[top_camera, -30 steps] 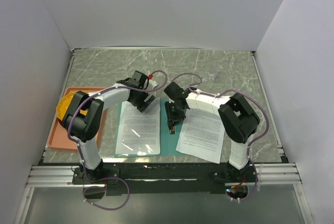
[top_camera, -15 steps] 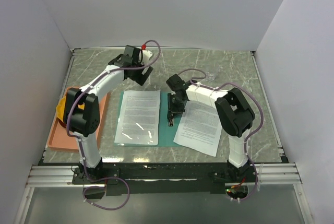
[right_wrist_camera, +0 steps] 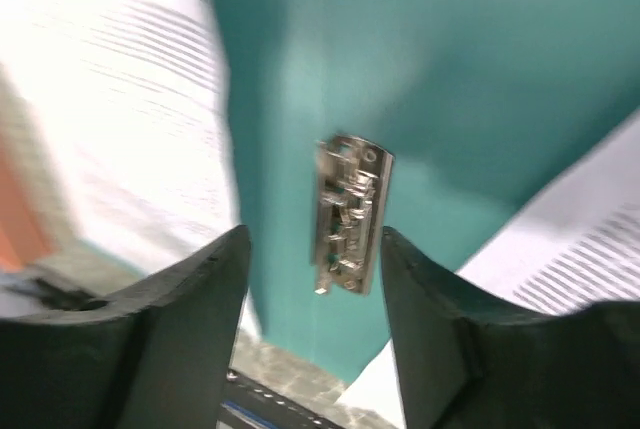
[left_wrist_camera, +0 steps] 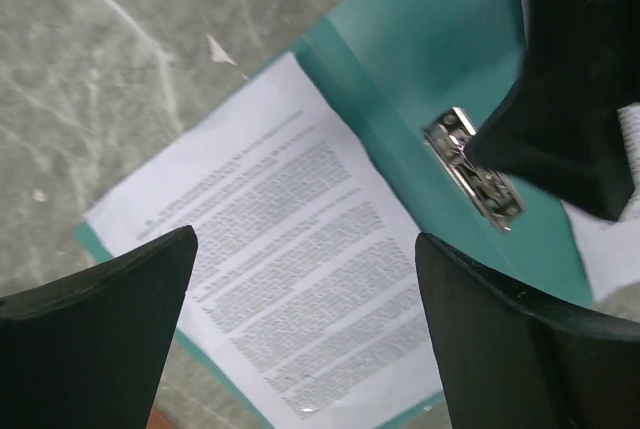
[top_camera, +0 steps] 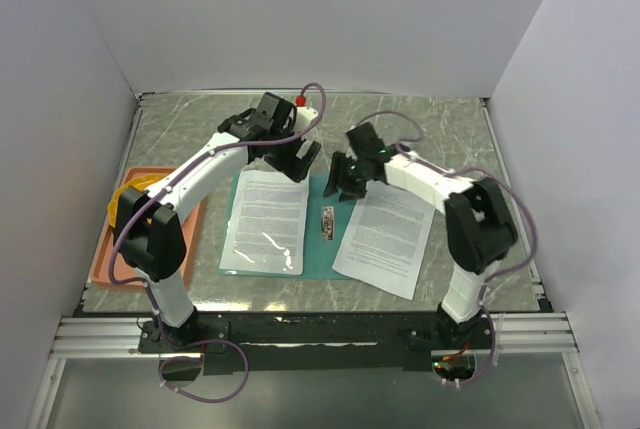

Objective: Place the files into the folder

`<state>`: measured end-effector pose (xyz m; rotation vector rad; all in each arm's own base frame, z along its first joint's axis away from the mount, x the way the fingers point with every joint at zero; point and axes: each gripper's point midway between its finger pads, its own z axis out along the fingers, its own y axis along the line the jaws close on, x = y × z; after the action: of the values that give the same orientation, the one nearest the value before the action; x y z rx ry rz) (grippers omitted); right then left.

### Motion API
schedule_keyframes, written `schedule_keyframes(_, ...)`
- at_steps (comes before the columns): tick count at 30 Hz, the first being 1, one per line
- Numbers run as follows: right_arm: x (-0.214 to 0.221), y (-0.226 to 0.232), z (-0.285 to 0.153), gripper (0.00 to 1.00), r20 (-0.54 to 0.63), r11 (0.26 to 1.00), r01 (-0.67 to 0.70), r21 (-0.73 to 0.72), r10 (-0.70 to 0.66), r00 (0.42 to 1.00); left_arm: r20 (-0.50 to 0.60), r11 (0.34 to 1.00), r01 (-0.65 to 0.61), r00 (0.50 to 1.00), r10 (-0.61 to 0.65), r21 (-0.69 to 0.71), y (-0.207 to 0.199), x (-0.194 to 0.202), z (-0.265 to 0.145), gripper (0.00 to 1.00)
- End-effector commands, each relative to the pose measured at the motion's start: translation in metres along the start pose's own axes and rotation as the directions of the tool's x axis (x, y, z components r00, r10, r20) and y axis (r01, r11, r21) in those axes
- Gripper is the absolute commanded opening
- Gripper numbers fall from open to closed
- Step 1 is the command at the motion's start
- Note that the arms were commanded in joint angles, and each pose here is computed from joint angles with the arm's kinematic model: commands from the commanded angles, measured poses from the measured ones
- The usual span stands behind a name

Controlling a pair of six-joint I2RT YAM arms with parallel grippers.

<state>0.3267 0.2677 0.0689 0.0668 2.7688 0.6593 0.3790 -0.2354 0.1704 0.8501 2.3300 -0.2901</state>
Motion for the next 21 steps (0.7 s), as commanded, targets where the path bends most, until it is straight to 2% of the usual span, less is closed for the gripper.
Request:
schedule_keyframes(1,-0.028,0.018,-0.056,0.52,0.149,0.985,0.032,-0.168,-0.007,0.989,-0.021,0.993,0.074,0.997,-0.072,0.094,-0.024,0.006,-0.012,0.91)
schedule_keyframes(2,-0.011,0.009,-0.060,0.50,0.138,0.985,0.026,-0.173,-0.002,0.990,-0.020,0.991,0.071,0.997,-0.070,0.113,-0.031,0.005,-0.012,0.86)
schedule_keyframes(3,-0.003,0.006,-0.061,0.42,0.134,0.982,0.023,-0.186,0.002,0.991,-0.021,0.988,0.079,0.997,-0.077,0.132,-0.037,0.005,-0.012,0.81)
schedule_keyframes(4,0.006,0.006,-0.062,0.40,0.120,0.976,0.012,-0.219,0.015,0.993,-0.027,0.984,0.082,0.996,-0.079,0.156,-0.044,0.007,-0.011,0.71)
schedule_keyframes(7,0.032,-0.002,-0.055,0.31,0.080,0.956,-0.023,-0.292,0.049,0.996,-0.050,0.972,0.109,0.994,-0.101,0.208,-0.069,0.015,-0.007,0.65)
schedule_keyframes(11,0.049,-0.008,-0.039,0.29,0.050,0.937,-0.039,-0.348,0.060,0.997,-0.079,0.957,0.123,0.991,-0.105,0.264,-0.094,0.026,0.002,0.55)
schedule_keyframes(13,0.051,-0.007,-0.035,0.29,0.045,0.931,-0.042,-0.363,0.062,0.997,-0.096,0.952,0.136,0.989,-0.114,0.275,-0.103,0.030,0.009,0.45)
schedule_keyframes(16,0.047,-0.006,-0.026,0.29,0.043,0.926,-0.052,-0.374,0.074,0.996,-0.152,0.942,0.171,0.980,-0.132,0.288,-0.110,0.043,0.019,0.41)
schedule_keyframes(21,0.042,-0.004,-0.011,0.29,0.030,0.924,-0.065,-0.376,0.083,0.996,-0.185,0.937,0.200,0.971,-0.151,0.287,-0.113,0.053,0.027,0.38)
